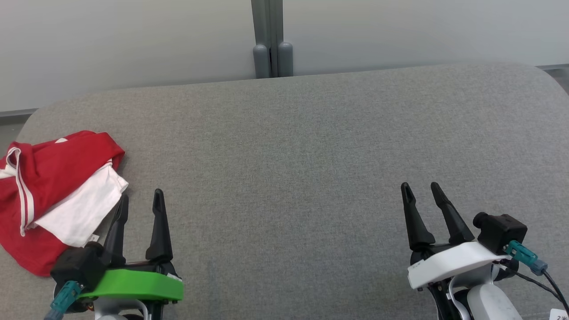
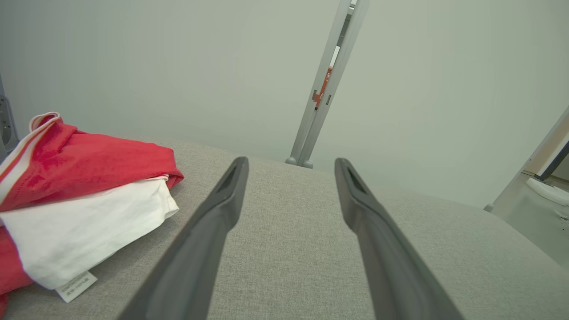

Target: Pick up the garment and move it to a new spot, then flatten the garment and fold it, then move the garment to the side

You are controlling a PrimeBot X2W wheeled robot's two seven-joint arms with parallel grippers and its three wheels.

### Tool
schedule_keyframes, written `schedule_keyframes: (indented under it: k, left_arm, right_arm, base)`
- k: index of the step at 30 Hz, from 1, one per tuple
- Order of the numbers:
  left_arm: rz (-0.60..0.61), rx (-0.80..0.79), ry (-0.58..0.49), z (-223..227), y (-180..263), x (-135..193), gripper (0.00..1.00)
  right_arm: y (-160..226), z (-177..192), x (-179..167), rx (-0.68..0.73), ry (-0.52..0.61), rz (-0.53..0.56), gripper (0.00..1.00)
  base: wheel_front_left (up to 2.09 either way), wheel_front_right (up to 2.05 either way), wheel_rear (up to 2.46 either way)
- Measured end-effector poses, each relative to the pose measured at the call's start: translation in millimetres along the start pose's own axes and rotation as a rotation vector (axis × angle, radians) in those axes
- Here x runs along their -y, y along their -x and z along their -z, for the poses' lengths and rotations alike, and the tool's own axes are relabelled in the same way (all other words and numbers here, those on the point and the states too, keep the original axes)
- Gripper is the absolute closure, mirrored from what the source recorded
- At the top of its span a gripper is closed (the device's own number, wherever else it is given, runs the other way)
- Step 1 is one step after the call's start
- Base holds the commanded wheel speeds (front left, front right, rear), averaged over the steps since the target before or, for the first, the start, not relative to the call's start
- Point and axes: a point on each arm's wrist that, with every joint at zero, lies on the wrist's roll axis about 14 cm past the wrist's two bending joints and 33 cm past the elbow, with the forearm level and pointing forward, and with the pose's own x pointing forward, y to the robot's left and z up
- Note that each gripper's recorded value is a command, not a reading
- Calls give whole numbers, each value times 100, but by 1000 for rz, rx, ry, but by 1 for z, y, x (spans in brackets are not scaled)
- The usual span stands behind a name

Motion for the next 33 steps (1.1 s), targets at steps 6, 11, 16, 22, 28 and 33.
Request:
schedule_keyframes:
  k: [6,11,16,22,28,33]
  left_arm:
    - [15,7,-57,0,0,3,0]
    - [30,13,-106,-1,-2,7,0]
    - [34,15,-149,0,-3,6,0]
    - [48,34,-195,-4,-1,9,0]
    - [61,48,-238,-6,1,13,0]
    - [67,53,-263,-6,4,14,0]
  right_arm:
    - [-1,-1,-3,7,57,-17,0]
    - [-3,-1,-5,13,104,-30,0]
    - [-6,-1,-7,16,148,-42,0]
    - [-4,-5,-10,33,196,-54,0]
    - [-1,-7,-13,42,244,-67,0]
    - [1,-10,-15,55,285,-77,0]
  base:
    - [0,0,0]
    - [0,0,0]
    - [0,0,0]
    - [0,0,0]
    - [0,0,0]
    - [0,0,0]
